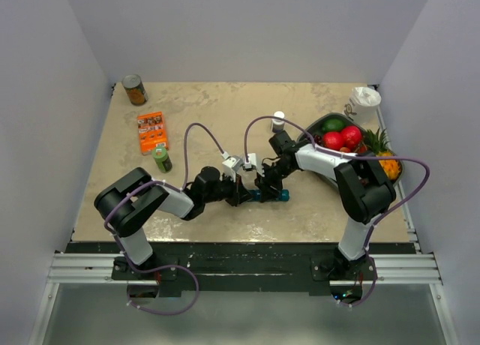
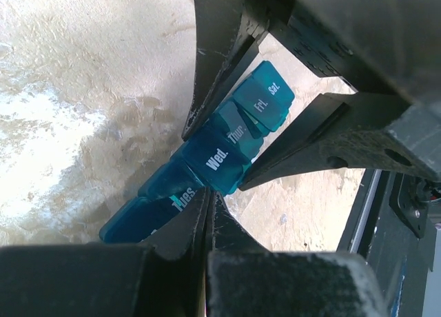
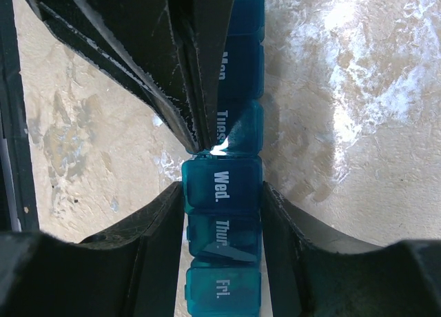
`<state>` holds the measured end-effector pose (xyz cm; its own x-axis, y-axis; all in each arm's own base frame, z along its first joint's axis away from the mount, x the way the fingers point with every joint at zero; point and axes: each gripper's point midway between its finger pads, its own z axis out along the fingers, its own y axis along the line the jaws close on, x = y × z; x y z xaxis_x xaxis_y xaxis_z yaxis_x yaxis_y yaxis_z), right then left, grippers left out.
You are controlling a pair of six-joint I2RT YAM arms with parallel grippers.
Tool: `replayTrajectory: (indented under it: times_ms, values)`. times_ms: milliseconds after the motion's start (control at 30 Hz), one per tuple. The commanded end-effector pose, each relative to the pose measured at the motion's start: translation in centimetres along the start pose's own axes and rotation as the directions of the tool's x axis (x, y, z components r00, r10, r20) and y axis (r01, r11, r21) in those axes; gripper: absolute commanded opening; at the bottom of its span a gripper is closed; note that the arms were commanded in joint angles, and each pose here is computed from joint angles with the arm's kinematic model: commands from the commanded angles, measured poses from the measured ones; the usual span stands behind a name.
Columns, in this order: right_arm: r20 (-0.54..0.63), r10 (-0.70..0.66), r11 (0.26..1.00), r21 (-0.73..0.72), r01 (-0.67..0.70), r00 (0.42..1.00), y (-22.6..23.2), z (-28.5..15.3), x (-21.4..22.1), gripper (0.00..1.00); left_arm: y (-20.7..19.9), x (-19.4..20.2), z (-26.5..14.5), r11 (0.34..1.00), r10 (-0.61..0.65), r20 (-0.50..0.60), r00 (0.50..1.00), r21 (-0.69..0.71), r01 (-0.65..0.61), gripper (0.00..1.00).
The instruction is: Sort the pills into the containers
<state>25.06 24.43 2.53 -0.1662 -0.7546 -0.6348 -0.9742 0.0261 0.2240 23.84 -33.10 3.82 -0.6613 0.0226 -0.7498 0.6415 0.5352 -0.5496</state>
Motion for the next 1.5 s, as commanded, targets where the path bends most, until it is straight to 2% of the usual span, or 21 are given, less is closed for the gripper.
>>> replayTrajectory:
  times_ms: [0, 100, 333, 733, 900, 1133, 1233, 1367, 1467]
  values:
    - [0.023, 0.015, 1.000, 0.024, -0.016, 1.000, -1.5, -0.2, -0.8, 0.31, 2.8, 5.5, -1.2, 0.991, -0.051, -0.163, 0.985, -0.127, 0.030, 0.00]
    - [0.030, 0.035, 0.999, 0.023, -0.036, 0.999, -1.7, -0.4, -0.8, 0.34, 2.9, 5.6, -1.2, 0.990, -0.056, -0.165, 0.985, -0.135, 0.034, 0.00]
    - [0.072, 0.051, 0.998, 0.045, -0.054, 0.996, -2.2, -1.7, -1.9, 0.53, 2.8, 5.6, -1.1, 0.991, -0.061, -0.169, 0.984, -0.132, 0.039, 0.00]
    - [0.105, 0.059, 0.993, 0.097, -0.069, 0.993, -3.3, -2.7, -2.6, 0.60, 2.7, 5.7, -1.0, 0.991, -0.071, -0.173, 0.982, -0.126, 0.050, 0.00]
    - [0.115, 0.068, 0.990, 0.117, -0.081, 0.991, -3.6, -3.0, -2.8, 0.66, 2.0, 4.9, -1.2, 0.994, -0.055, -0.151, 0.987, -0.102, 0.040, 0.00]
    - [0.130, 0.081, 0.980, 0.171, -0.103, 0.988, -4.7, -3.8, -3.1, 0.66, 0.5, 2.9, -2.4, 0.998, -0.005, -0.084, 0.996, -0.061, 0.000, 0.00]
    - [0.143, 0.076, 0.978, 0.183, -0.101, 0.987, -4.9, -4.3, -3.4, 0.68, -0.2, 1.3, -3.2, 0.998, 0.029, -0.034, 0.999, -0.058, -0.031, 0.05]
    - [0.144, 0.057, 0.979, 0.185, -0.084, 0.988, -4.6, -4.7, -3.6, 0.82, -0.8, -1.6, -4.0, 0.994, 0.076, 0.041, 0.996, -0.083, -0.073, 0.23]
    - [0.146, 0.018, 0.980, 0.193, -0.047, 0.989, -4.4, -5.2, -3.9, 0.84, -0.7, -3.4, -3.9, 0.990, 0.092, 0.063, 0.994, -0.115, -0.085, 0.27]
